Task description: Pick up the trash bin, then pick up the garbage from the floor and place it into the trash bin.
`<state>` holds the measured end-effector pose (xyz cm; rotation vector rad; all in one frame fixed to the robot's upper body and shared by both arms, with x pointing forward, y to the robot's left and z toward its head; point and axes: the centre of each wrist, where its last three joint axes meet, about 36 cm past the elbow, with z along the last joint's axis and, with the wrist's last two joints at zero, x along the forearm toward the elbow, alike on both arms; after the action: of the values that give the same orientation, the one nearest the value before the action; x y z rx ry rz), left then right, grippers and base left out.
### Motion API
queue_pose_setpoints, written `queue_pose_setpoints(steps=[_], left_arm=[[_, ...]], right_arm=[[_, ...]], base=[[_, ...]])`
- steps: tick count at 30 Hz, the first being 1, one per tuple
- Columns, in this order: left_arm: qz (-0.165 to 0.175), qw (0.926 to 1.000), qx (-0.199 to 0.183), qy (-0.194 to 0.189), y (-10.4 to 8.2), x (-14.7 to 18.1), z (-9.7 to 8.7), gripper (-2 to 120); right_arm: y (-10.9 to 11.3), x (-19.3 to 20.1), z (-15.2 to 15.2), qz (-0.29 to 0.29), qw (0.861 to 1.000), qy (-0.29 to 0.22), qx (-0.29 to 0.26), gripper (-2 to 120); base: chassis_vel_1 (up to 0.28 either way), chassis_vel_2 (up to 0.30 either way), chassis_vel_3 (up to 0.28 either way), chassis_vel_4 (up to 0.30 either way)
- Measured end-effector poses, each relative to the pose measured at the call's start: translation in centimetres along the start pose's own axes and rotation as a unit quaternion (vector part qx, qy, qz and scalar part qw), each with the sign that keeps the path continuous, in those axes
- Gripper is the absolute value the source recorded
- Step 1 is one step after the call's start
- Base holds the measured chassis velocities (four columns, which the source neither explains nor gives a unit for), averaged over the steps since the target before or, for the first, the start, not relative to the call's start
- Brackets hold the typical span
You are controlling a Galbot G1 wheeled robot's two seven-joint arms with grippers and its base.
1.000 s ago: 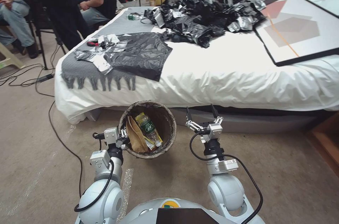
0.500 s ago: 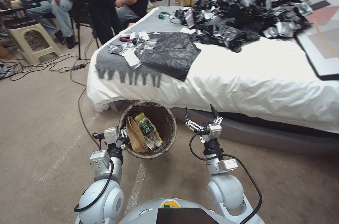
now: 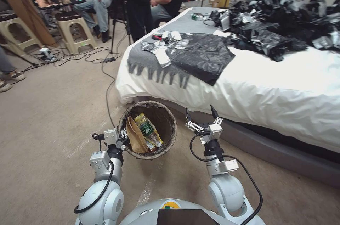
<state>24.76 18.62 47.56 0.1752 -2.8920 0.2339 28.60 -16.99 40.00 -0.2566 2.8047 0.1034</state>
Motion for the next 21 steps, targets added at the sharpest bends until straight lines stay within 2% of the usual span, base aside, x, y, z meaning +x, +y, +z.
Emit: queue_pose_setpoints(steps=[21], left_arm=[[0.002,1.0000,0.000,-0.001,-0.01,0.11,-0.09,5]], right_arm=[[0.18,-0.10,0.03,-0.005,1.000,-0.002,-0.005,100]], base=[[0.124,0.115,0.122,0.125]])
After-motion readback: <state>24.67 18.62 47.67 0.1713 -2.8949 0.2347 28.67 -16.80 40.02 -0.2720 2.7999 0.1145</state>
